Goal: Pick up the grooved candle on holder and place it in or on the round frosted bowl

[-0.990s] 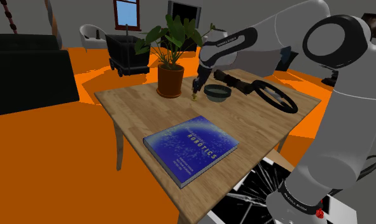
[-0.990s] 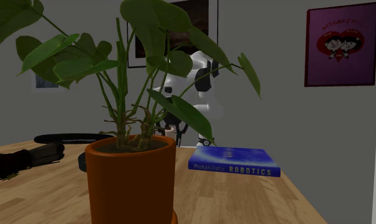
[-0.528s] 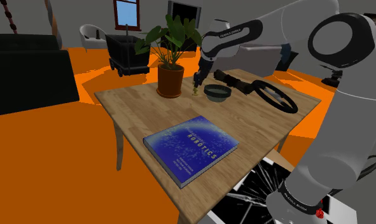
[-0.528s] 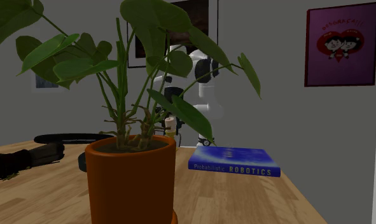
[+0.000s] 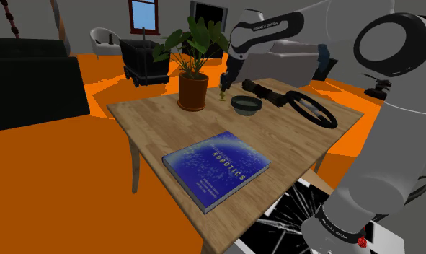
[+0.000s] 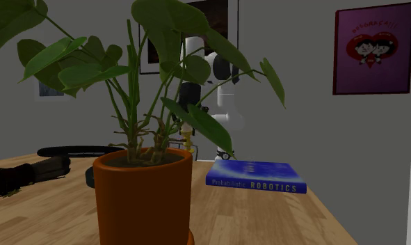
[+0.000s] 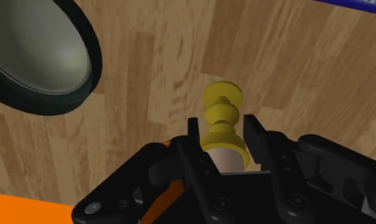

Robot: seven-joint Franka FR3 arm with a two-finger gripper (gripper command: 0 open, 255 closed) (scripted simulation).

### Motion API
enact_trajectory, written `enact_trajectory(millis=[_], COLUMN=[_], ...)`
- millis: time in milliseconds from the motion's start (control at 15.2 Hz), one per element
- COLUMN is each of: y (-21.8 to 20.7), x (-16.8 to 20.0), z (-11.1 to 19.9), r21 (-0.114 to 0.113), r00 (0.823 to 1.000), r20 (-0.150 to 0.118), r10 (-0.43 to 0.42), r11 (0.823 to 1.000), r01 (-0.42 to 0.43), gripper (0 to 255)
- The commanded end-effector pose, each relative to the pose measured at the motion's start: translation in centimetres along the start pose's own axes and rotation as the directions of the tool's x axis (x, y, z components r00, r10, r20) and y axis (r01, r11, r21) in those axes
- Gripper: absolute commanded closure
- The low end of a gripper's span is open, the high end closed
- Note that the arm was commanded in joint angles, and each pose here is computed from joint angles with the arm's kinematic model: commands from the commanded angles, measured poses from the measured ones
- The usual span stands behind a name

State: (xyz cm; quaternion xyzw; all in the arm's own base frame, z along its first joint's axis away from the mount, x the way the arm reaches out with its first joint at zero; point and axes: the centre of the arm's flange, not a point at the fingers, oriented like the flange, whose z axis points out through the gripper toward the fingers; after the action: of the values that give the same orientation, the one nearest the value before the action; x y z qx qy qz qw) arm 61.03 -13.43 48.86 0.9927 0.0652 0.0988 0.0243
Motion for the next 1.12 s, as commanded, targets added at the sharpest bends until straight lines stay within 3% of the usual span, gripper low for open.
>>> enact_trajectory(millis=[0,132,1056], y=[0.1,0.2,18.2], x=[0.1,0.3,-3.6], z=[-1.0,-1.9,-2.5], r21=[0.0,0.0,0.0], r00=[1.0,1.0,1.0], r20=[0.0,0.0,0.0], r10=[0.0,0.0,0.0], r11=[1.0,1.0,1.0], r01=[0.0,0.0,0.0], gripper=[255,255,255])
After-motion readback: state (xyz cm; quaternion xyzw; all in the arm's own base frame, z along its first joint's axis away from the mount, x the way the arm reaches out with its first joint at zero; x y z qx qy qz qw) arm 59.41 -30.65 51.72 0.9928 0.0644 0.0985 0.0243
